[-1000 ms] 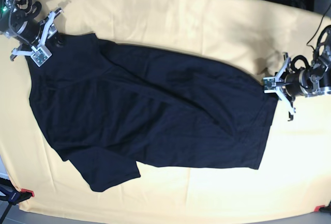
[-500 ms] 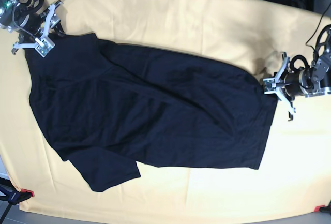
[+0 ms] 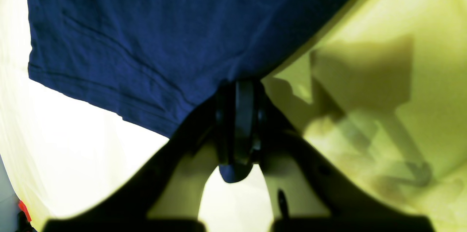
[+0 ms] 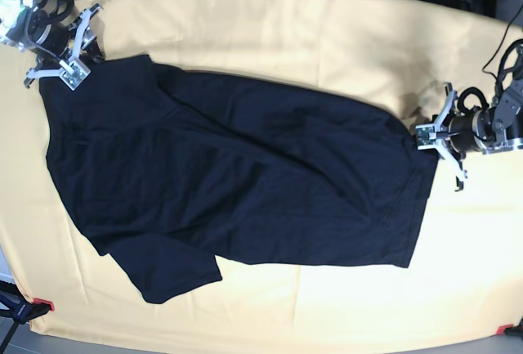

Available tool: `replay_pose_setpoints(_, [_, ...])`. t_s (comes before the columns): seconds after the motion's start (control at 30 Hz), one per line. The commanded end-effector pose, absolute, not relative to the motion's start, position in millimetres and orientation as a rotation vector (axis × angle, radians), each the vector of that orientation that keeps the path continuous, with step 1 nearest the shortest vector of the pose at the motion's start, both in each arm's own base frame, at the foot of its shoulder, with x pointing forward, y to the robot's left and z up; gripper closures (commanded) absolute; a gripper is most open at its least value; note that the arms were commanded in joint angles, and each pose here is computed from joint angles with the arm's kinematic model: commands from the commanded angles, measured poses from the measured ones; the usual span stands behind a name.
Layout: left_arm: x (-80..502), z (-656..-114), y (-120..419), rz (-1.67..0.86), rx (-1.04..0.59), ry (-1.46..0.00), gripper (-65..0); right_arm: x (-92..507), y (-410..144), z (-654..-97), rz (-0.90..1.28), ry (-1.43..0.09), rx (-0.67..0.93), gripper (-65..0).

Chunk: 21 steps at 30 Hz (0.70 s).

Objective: Fold the T-shirt properly
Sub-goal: 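Pull the gripped shirt edge away from the sleeve with both grippers, smoothing the shirt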

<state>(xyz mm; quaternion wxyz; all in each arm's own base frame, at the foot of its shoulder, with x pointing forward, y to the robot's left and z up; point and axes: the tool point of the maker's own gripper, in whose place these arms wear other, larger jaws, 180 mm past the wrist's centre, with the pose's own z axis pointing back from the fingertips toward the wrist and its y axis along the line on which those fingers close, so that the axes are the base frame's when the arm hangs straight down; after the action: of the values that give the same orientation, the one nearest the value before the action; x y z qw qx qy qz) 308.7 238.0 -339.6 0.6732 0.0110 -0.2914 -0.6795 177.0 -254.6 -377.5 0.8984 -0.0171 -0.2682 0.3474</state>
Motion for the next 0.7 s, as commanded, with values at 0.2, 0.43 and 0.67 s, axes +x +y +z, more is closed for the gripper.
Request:
replay_pose_setpoints(0.2, [318,-325,243,-1.527,0.050,-0.686,0.0,181,-264,-373,0.724,-0.554,-0.078,-5.9])
replay_pose_setpoints(0.43, [318,-323,245,-1.531,0.060,-0.684,0.0,210,-269,-355,0.674,-0.642,-0.138,0.0])
replay_pose_setpoints(0.67, [314,-305,248,-1.608,0.107,-0.669,0.0,213,-263,-346,0.698,-0.652,-0.151,0.0])
